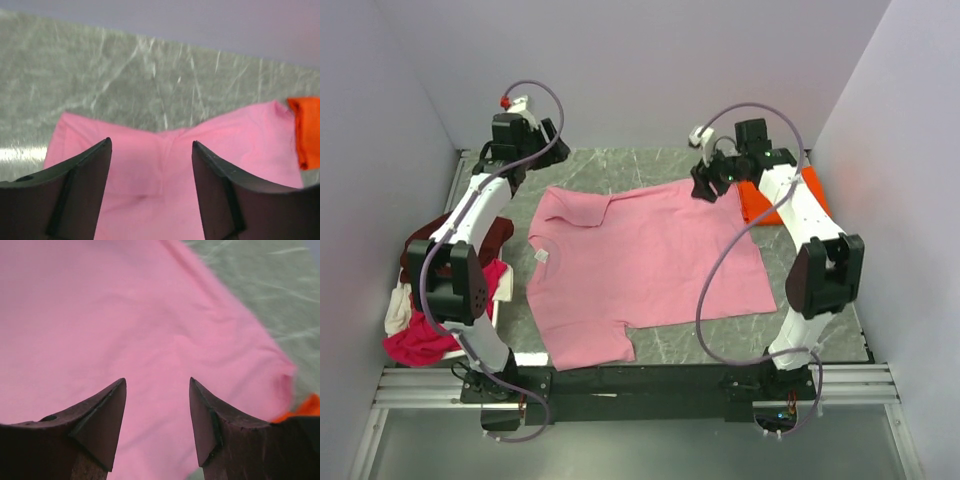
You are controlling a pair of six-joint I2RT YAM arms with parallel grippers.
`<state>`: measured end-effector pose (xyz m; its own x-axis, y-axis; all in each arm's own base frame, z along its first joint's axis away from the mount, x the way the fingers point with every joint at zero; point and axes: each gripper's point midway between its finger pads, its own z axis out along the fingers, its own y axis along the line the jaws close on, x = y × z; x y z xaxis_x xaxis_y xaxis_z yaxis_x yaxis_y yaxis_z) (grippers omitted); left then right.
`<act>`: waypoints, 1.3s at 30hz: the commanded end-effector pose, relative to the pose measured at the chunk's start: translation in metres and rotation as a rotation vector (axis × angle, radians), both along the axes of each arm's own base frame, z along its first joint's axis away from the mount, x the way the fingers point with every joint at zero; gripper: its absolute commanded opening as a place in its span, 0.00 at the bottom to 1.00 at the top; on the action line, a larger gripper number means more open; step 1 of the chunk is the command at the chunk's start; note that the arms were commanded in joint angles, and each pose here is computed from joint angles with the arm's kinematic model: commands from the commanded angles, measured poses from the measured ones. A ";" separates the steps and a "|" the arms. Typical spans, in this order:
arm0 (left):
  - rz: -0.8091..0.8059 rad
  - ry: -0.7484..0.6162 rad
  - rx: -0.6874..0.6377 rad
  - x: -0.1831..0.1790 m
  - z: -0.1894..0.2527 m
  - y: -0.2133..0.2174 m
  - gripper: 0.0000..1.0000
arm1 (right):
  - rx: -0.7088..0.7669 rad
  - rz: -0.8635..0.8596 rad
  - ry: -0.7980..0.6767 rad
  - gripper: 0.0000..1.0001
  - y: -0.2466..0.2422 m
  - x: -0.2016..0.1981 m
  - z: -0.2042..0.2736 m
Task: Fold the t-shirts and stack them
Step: Flatten the tshirt out
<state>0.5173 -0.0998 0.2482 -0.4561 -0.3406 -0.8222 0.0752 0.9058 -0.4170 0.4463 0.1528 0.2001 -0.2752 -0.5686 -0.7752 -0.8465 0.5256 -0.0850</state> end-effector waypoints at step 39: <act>0.474 0.482 -0.238 0.003 -0.179 0.026 0.10 | 0.091 0.183 0.214 0.60 0.044 -0.101 -0.054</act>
<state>0.4932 -0.0719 0.0401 -0.5289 -0.7460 -0.4046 -0.6152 0.6654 -0.4228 0.3449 0.1972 0.1458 -0.3468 -0.5631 -0.7501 -0.9167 0.3729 0.1439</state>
